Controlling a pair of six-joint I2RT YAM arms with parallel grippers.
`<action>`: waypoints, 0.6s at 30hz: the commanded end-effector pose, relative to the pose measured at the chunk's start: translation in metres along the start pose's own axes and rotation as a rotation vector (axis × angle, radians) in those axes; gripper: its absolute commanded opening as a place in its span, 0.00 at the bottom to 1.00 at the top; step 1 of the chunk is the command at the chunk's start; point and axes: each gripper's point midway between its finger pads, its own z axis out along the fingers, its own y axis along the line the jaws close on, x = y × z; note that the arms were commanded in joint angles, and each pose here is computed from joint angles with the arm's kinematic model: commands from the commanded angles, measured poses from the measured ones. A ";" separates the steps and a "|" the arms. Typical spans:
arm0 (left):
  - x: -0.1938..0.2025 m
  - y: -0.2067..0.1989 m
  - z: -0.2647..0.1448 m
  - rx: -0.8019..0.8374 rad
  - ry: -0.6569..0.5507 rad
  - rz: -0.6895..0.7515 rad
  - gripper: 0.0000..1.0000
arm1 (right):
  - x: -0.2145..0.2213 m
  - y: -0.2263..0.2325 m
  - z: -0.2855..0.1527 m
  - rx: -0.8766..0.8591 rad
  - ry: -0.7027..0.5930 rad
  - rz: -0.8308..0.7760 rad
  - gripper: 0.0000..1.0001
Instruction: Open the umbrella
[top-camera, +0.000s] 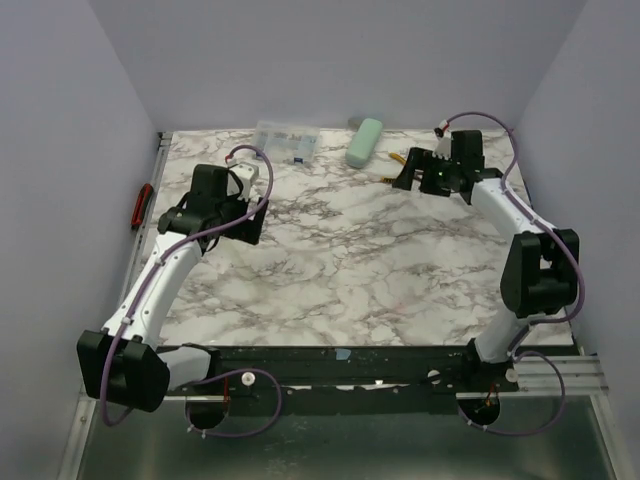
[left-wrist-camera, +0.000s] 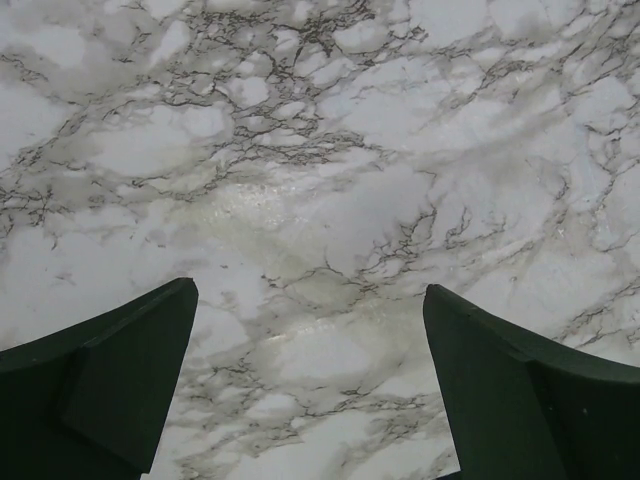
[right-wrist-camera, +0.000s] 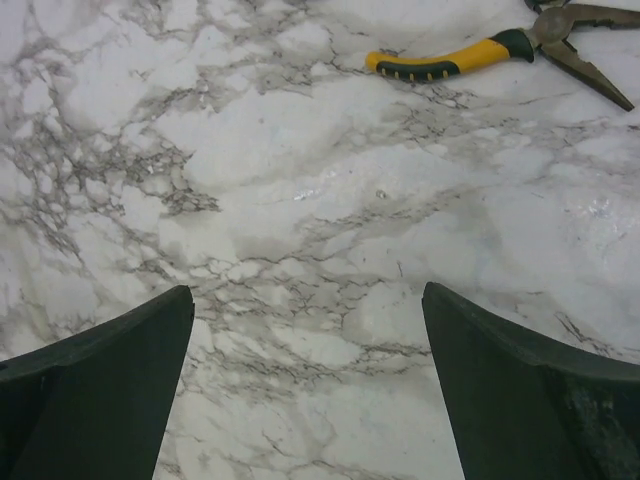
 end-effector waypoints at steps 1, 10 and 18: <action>-0.018 0.007 -0.025 -0.051 -0.061 -0.037 0.99 | -0.036 0.004 0.025 -0.012 -0.100 0.087 1.00; -0.026 0.005 -0.042 -0.042 -0.095 -0.004 0.99 | -0.099 0.010 0.096 0.135 -0.246 0.148 1.00; -0.030 0.019 -0.049 -0.106 -0.099 -0.014 0.98 | -0.106 0.020 0.163 0.290 -0.348 0.118 1.00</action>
